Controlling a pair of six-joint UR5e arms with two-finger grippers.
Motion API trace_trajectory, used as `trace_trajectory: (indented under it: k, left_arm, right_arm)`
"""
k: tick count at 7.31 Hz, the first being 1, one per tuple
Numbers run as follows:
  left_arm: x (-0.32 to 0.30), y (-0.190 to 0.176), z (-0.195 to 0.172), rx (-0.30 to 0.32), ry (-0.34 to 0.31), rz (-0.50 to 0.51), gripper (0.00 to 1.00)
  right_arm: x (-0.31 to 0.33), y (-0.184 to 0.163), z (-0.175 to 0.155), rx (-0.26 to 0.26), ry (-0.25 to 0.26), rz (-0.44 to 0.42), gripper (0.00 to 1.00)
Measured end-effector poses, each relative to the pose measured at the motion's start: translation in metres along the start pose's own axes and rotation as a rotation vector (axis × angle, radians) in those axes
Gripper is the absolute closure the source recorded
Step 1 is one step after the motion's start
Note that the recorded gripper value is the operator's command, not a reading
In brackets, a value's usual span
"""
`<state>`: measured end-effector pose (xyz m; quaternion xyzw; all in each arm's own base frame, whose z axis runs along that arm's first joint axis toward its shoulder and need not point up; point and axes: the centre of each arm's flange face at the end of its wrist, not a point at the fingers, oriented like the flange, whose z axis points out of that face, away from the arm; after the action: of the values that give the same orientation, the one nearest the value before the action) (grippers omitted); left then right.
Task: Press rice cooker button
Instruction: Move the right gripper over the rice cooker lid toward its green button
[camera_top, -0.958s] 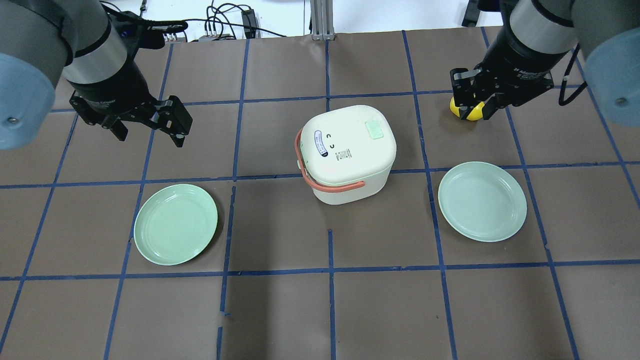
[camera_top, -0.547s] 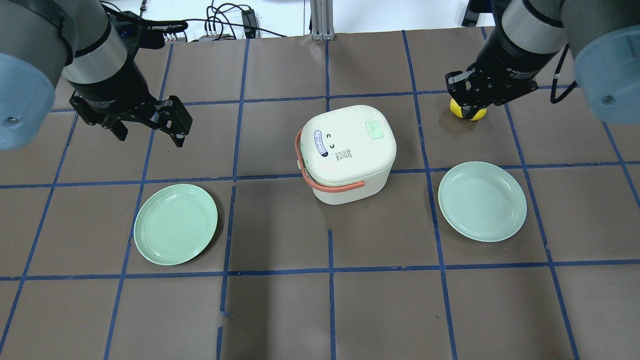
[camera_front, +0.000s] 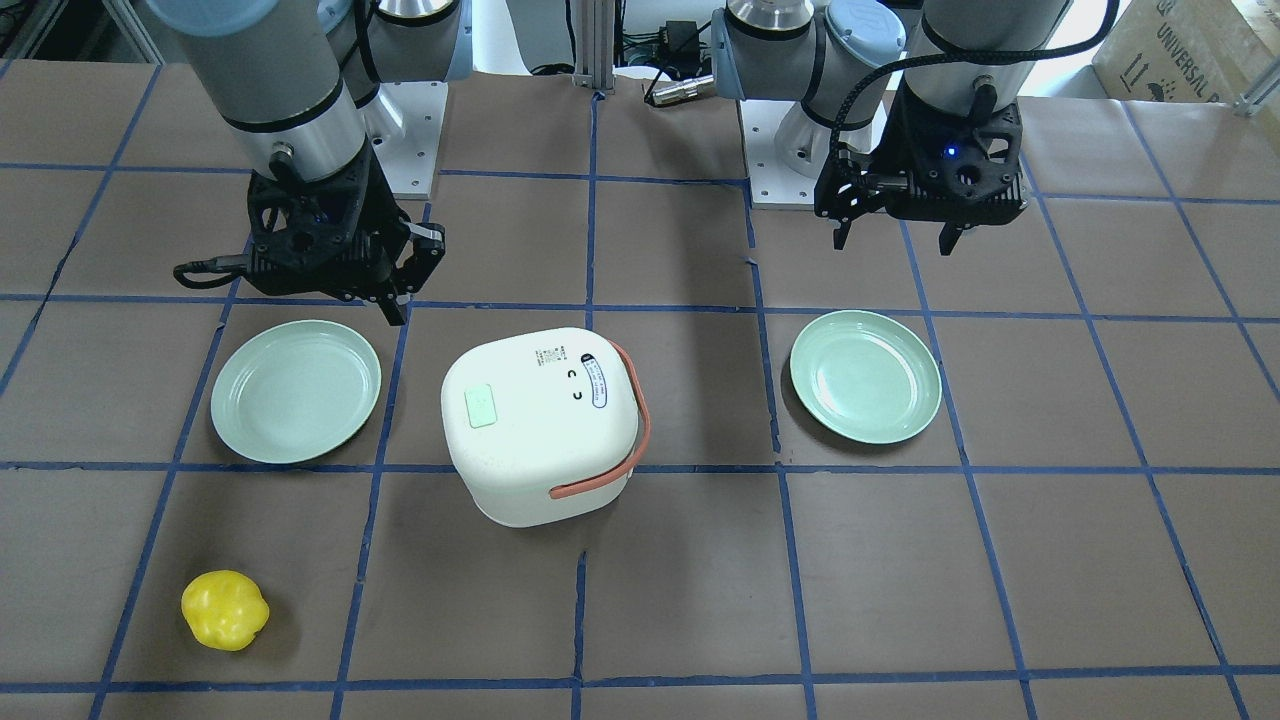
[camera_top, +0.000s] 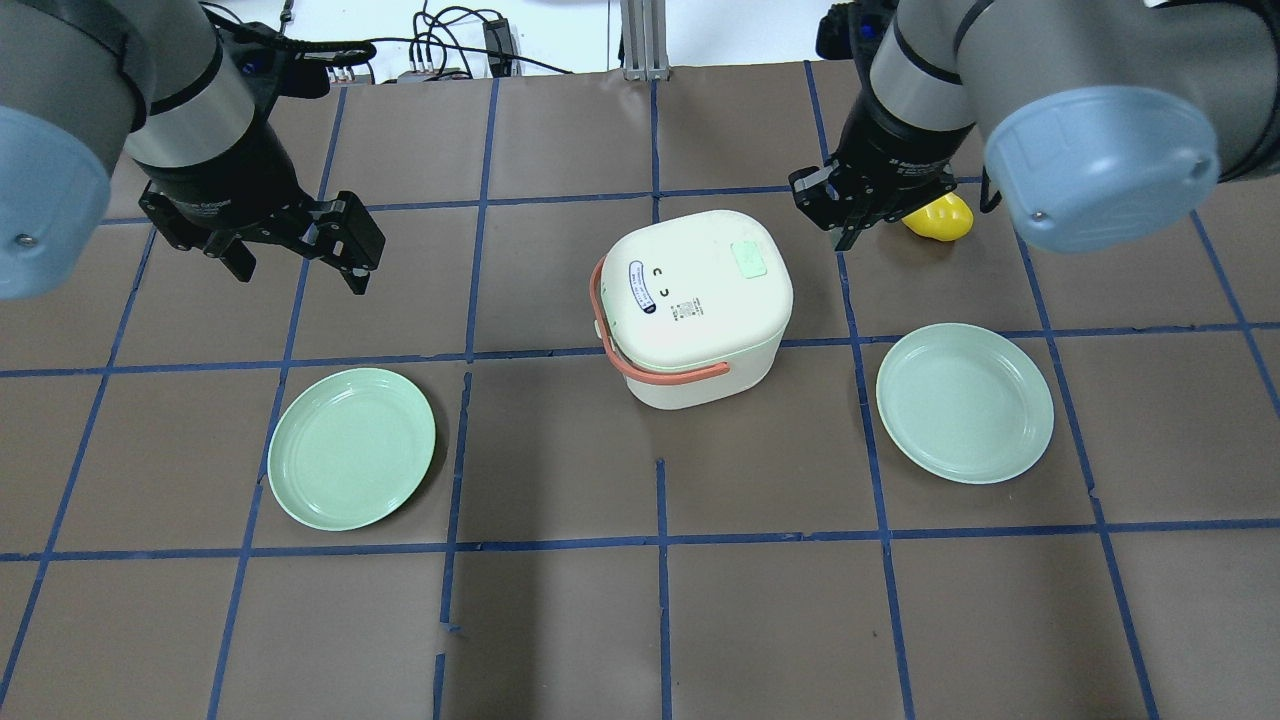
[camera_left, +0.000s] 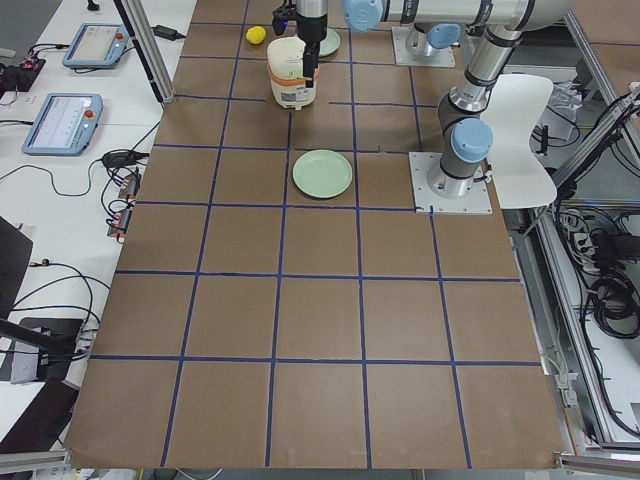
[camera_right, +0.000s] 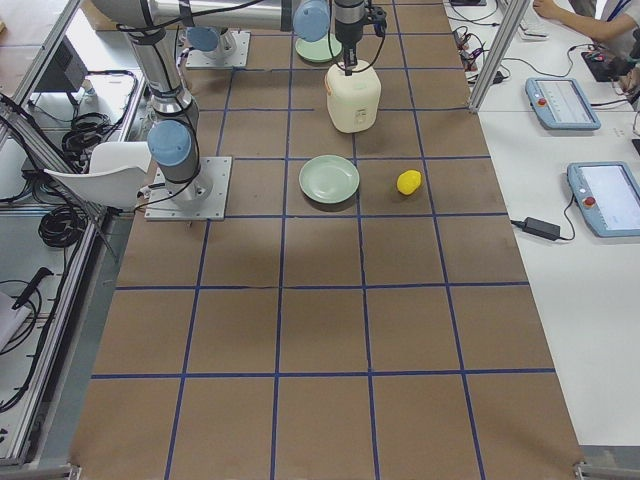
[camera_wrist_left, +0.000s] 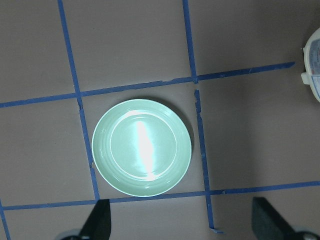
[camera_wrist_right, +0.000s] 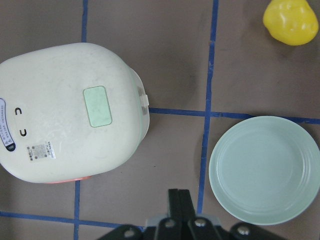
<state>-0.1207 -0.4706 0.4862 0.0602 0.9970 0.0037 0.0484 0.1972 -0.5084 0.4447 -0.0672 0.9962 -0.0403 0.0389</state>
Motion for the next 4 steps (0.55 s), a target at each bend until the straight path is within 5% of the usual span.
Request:
trace_trajectory:
  k: [4]
  left_arm:
    - [0.000,0.000,0.000,0.000,0.000,0.000,0.00]
  right_arm:
    - [-0.010,-0.023,0.031,0.009,-0.025,-0.016,1.00]
